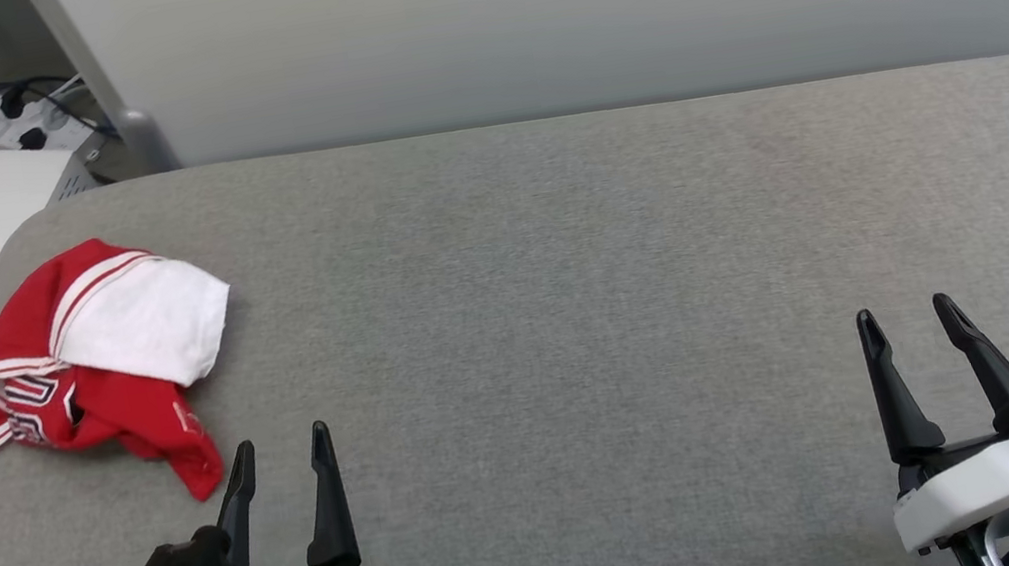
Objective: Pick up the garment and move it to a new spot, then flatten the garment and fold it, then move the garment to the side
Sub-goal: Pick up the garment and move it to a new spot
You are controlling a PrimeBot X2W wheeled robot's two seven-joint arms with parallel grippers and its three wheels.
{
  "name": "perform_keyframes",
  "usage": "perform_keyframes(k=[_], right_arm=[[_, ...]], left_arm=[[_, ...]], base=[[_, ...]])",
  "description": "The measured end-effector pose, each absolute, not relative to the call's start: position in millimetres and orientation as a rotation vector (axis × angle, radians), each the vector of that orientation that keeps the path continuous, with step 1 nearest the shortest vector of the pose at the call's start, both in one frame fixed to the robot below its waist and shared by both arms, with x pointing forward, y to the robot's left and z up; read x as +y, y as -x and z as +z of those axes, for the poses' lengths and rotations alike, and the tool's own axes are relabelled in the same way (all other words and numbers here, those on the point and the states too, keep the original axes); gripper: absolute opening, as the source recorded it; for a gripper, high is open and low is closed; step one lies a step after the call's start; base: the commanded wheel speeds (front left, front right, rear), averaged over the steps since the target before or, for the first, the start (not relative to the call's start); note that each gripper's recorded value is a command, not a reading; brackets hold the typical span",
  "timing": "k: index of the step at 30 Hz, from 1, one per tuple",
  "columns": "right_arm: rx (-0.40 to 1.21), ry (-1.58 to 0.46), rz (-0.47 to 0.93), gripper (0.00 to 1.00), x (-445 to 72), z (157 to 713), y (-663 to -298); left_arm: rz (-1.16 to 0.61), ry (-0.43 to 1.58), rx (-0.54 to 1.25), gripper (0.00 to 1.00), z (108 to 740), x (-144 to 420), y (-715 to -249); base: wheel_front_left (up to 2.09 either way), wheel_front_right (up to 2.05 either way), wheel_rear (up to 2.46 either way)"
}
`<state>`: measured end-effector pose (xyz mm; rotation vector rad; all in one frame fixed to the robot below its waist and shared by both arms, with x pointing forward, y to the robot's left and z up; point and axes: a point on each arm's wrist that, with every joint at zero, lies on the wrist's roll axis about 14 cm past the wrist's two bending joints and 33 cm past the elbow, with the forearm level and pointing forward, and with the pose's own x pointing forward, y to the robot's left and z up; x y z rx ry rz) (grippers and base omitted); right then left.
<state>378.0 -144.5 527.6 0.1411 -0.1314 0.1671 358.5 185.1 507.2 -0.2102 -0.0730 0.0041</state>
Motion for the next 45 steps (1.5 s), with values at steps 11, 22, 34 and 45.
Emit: perform_keyframes(k=[11, 22, 34, 45], right_arm=[[-0.129, -0.172, 0.326, 1.00, -89.2, 526.2, -392.4], [-0.111, -0.192, 0.501, 1.00, -27.3, 524.1, -398.7], [-0.101, -0.203, 0.617, 1.00, 13.7, 523.5, -398.0], [-0.094, -0.203, 0.618, 1.00, 14.6, 519.2, -401.4]], left_arm=[[0.145, 0.225, -0.094, 1.00, 505.4, 226.7, -332.0], [0.287, 0.211, -0.120, 1.00, 509.8, 267.6, -294.8], [0.368, 0.201, -0.139, 1.00, 513.9, 286.9, -268.0], [0.390, 0.201, -0.130, 1.00, 511.8, 292.6, -268.9]], base=[[0.00, 0.00, 0.00], [0.00, 0.00, 0.00], [0.00, 0.00, 0.00], [0.00, 0.00, 0.00]])
